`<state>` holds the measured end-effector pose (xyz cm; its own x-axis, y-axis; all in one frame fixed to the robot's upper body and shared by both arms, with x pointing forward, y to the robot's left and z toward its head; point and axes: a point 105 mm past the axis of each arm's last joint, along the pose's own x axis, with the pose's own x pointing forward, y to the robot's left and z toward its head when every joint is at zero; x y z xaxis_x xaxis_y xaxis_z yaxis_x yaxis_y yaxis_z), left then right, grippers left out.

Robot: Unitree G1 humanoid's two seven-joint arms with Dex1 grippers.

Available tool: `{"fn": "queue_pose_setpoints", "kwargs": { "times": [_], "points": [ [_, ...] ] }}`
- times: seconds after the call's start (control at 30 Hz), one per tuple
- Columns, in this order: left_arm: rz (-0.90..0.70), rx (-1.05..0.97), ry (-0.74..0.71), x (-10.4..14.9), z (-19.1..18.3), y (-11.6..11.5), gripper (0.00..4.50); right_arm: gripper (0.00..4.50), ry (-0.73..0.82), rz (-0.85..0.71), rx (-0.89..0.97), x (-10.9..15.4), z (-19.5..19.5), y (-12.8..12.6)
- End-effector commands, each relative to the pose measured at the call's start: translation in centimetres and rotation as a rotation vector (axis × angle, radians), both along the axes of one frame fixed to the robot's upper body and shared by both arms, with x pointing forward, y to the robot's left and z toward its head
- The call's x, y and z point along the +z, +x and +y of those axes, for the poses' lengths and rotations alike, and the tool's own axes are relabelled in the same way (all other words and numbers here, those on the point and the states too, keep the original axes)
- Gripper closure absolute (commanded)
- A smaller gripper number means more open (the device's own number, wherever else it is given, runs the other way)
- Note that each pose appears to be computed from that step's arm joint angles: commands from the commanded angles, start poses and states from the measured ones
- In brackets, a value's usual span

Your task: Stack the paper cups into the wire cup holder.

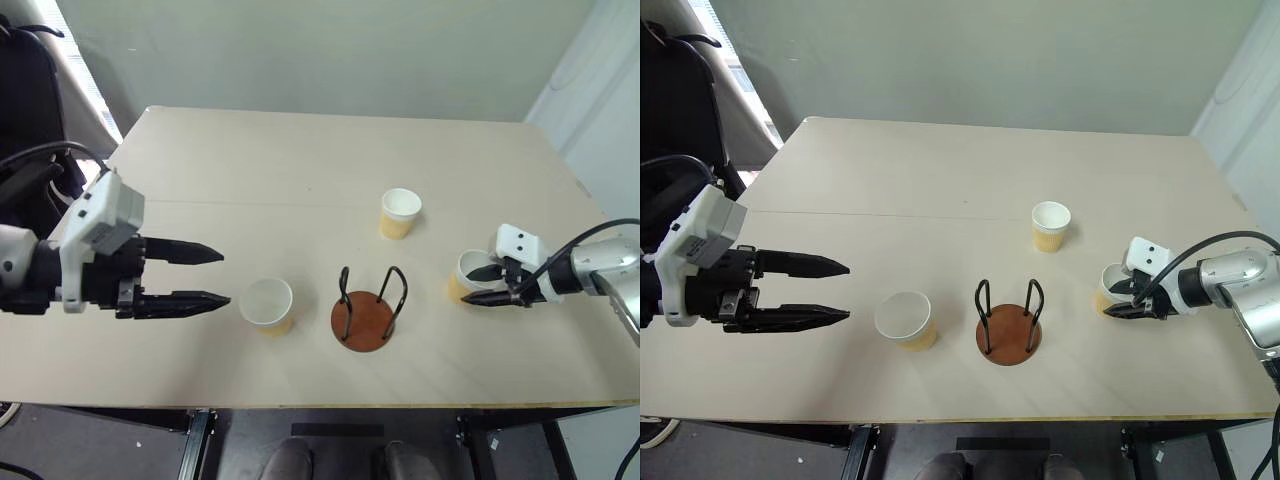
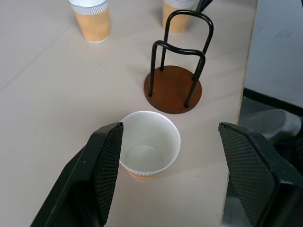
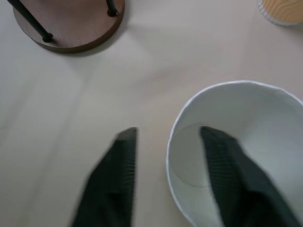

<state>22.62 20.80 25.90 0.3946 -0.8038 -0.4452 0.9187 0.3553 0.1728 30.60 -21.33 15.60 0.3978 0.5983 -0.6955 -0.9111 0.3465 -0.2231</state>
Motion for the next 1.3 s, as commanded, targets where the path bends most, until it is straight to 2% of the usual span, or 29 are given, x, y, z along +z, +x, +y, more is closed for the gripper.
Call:
{"fn": "queue_pose_setpoints", "kwargs": {
  "times": [0.03,0.07,0.1,0.2,0.27,0.4,0.53,0.67,0.8,1.3],
  "points": [
    [-0.040,-0.001,0.013,0.7,0.2,0.0,1.05,3.95,0.005,-0.064,0.036,1.7,0.7,0.1],
    [-0.042,0.000,0.014,0.7,0.3,0.1,1.05,4.35,0.011,-0.068,0.043,2.0,0.8,0.0],
    [-0.043,-0.001,0.015,0.7,0.3,0.1,1.05,4.47,0.016,-0.073,0.056,2.6,1.0,-0.2],
    [-0.046,-0.003,0.015,0.8,0.3,0.1,1.05,4.47,0.045,-0.071,0.102,4.6,1.4,-1.4],
    [-0.043,0.009,0.026,0.8,0.6,0.2,1.05,4.47,0.105,-0.104,0.165,8.3,2.3,-2.7],
    [-0.033,0.027,0.048,0.4,1.1,0.3,1.05,4.47,0.176,-0.179,0.337,13.8,4.9,-5.5],
    [-0.034,0.019,0.048,0.2,1.0,0.5,1.05,4.47,0.282,-0.246,0.523,16.4,9.2,-7.4],
    [-0.035,0.015,0.046,0.0,0.7,0.8,1.05,4.47,0.287,-0.210,0.626,14.5,12.7,-7.8],
    [-0.032,0.015,0.045,0.0,0.7,0.9,1.05,4.47,0.221,-0.169,0.627,12.1,13.0,-7.0],
    [-0.037,0.044,0.041,-0.1,0.9,0.4,1.05,4.47,0.181,-0.113,0.665,9.8,13.6,-6.7]
  ]
}}
